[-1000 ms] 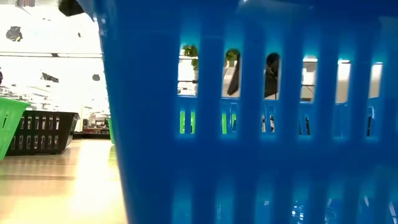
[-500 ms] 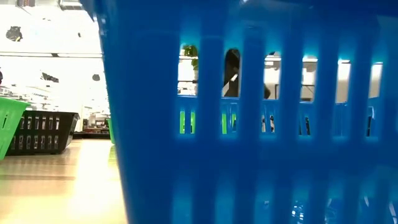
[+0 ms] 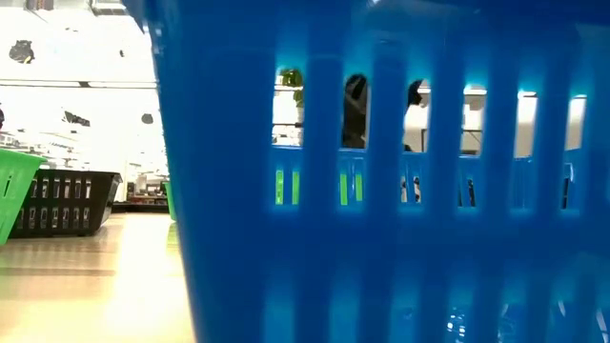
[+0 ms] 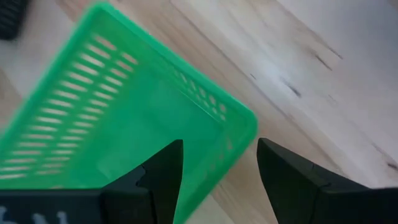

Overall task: Stack baskets by color
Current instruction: Stack the right green basket on the top left green basket

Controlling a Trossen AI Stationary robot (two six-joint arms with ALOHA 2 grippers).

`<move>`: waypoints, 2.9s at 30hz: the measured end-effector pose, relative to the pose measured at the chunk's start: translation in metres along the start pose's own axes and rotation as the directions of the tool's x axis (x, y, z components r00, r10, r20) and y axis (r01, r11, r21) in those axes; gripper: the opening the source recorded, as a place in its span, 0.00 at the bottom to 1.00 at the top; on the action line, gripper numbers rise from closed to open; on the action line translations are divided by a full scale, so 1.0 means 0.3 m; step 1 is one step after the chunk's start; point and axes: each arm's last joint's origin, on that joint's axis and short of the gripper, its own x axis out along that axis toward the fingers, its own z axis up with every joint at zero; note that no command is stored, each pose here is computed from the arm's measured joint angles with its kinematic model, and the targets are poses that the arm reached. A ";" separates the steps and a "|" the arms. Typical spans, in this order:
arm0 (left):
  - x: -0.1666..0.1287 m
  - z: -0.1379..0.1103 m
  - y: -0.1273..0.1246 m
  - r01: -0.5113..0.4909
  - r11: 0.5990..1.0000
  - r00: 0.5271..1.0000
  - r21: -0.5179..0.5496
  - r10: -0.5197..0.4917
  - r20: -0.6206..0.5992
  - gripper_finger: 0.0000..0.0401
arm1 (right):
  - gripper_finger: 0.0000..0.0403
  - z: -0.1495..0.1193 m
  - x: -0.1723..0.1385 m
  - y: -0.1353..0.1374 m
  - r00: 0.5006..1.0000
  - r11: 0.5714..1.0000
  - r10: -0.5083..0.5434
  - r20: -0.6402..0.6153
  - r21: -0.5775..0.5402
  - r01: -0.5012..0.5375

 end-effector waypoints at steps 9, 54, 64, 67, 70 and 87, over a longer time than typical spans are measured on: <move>-0.004 0.003 0.008 -0.032 0.999 0.999 0.012 0.031 0.038 0.67 | 0.41 -0.003 -0.001 -0.003 1.000 1.000 -0.008 -0.009 0.012 0.009; -0.069 0.024 0.070 -0.115 0.993 0.967 -0.012 0.115 0.227 0.67 | 0.04 0.492 0.001 -0.030 0.742 0.689 0.101 0.663 0.491 -0.533; -0.081 0.025 0.081 -0.110 0.994 0.964 -0.020 0.111 0.240 0.67 | 0.04 0.572 0.085 -0.093 0.770 0.732 0.011 0.637 0.520 -0.441; -0.081 0.025 0.081 -0.110 0.994 0.964 -0.020 0.112 0.239 0.67 | 0.06 0.576 0.091 -0.125 0.782 0.738 -0.056 0.621 0.553 -0.386; -0.081 0.025 0.080 -0.110 0.994 0.965 -0.019 0.112 0.239 0.67 | 0.07 0.573 0.102 -0.154 0.804 0.745 -0.104 0.586 0.582 -0.327; -0.082 0.027 0.083 -0.125 0.992 0.958 -0.023 0.126 0.258 0.67 | 0.08 0.550 0.143 -0.136 0.816 0.733 -0.087 0.571 0.592 -0.336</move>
